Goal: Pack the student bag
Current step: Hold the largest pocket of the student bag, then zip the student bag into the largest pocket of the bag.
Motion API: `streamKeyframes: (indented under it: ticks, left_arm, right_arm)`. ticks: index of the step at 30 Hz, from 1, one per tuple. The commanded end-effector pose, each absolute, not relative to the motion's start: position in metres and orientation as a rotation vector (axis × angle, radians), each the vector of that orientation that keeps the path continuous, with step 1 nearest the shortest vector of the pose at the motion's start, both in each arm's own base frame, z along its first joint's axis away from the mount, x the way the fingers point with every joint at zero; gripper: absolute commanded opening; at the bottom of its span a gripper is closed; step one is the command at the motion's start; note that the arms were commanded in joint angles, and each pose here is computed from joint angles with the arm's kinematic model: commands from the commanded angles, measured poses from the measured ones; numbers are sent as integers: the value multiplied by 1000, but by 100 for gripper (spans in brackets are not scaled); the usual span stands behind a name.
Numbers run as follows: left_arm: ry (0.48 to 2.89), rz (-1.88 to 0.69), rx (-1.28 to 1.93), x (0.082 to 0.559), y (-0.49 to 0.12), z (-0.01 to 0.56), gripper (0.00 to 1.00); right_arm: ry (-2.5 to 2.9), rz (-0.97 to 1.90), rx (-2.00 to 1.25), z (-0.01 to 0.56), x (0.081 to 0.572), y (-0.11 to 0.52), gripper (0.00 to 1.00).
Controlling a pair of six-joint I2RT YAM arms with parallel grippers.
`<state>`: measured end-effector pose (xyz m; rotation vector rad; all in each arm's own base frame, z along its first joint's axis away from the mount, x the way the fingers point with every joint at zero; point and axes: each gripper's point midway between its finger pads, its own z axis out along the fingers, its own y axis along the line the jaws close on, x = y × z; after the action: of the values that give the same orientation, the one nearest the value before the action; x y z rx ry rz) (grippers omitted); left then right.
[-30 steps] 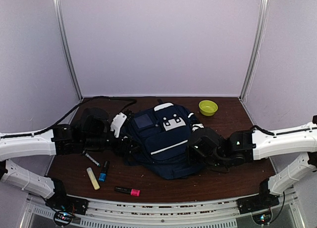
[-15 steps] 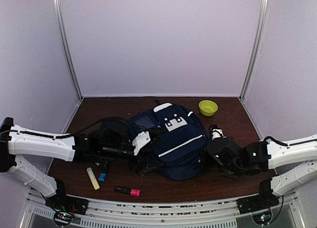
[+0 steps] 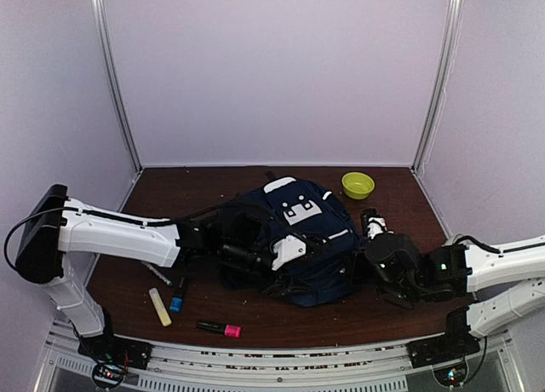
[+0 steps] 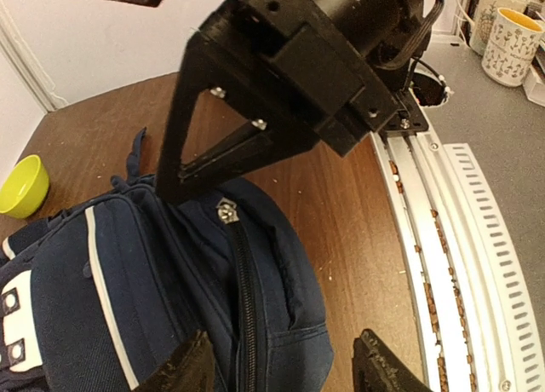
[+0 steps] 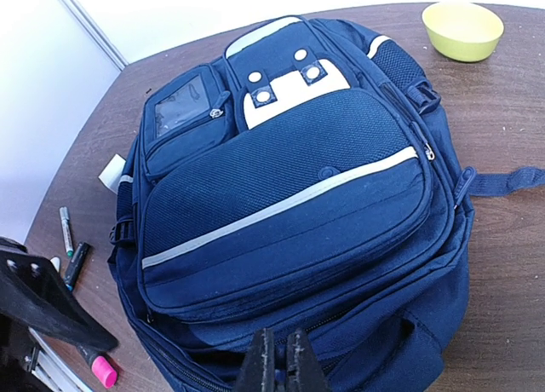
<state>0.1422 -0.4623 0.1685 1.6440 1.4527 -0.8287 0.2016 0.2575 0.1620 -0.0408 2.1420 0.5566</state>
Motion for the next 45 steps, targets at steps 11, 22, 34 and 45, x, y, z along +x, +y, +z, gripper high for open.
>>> streamKeyframes:
  ticks: [11,22,34,45]
  left_arm:
    - [1431,-800,1663,157,-496,133,57]
    - [1436,-727,1595,167,-486,136,60]
    - [1484,-707,1634,164,-479,136,0]
    - [1523,-683,1466,168,-430,183,0]
  right_arm:
    - [2025,609,48,197,208,247,0]
    - [2034,637,32,196,207,253,0]
    - [2029,622,58,197,209,250,0]
    - [2049,509,107,172,212,228,0]
